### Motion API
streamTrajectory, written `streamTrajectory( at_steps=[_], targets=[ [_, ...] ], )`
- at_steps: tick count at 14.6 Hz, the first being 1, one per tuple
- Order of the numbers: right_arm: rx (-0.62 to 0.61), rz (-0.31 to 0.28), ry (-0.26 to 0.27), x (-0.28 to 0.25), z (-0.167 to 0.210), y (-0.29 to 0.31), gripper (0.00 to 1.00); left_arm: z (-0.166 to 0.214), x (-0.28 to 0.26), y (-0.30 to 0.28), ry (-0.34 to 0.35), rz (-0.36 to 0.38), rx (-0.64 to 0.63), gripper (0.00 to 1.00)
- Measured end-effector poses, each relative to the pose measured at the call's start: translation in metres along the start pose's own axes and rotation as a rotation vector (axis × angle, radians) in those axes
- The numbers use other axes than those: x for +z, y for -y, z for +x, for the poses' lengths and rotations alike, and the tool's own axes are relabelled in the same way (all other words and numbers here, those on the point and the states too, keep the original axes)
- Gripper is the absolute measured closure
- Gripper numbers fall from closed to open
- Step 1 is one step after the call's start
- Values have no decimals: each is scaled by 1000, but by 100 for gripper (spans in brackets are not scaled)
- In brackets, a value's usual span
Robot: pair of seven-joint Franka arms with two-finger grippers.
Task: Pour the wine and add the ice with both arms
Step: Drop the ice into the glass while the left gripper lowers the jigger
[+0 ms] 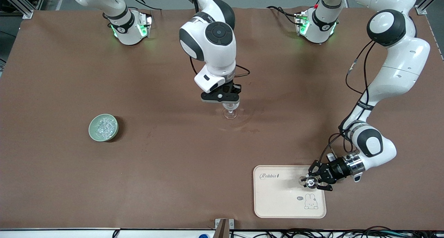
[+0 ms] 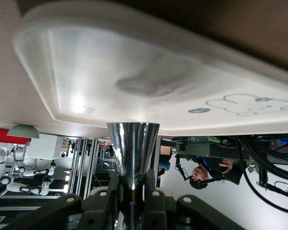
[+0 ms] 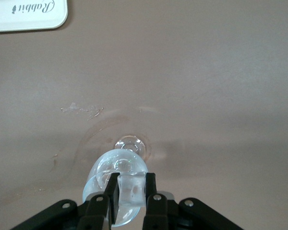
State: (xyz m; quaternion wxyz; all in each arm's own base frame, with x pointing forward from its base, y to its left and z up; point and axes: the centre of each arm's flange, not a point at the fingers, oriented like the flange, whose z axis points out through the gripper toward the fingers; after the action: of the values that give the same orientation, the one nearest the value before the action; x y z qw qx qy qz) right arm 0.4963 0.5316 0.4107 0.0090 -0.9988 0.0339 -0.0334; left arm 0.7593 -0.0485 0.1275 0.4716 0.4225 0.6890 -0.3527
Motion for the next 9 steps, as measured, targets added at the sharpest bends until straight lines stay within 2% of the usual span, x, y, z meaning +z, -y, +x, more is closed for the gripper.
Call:
streamTrajectory(
  at_steps=[6,8,9],
  targets=[
    [-28,-29,-13,10,-27,21,72,18,1,0,-18,-21,40,79],
    [-26,-31,-16,10,-27,21,59,18,1,0,-17,-22,58,78],
    [-25,-33,-20,10,-25,20,50,19,1,0,-18,-22,60,72]
  ],
)
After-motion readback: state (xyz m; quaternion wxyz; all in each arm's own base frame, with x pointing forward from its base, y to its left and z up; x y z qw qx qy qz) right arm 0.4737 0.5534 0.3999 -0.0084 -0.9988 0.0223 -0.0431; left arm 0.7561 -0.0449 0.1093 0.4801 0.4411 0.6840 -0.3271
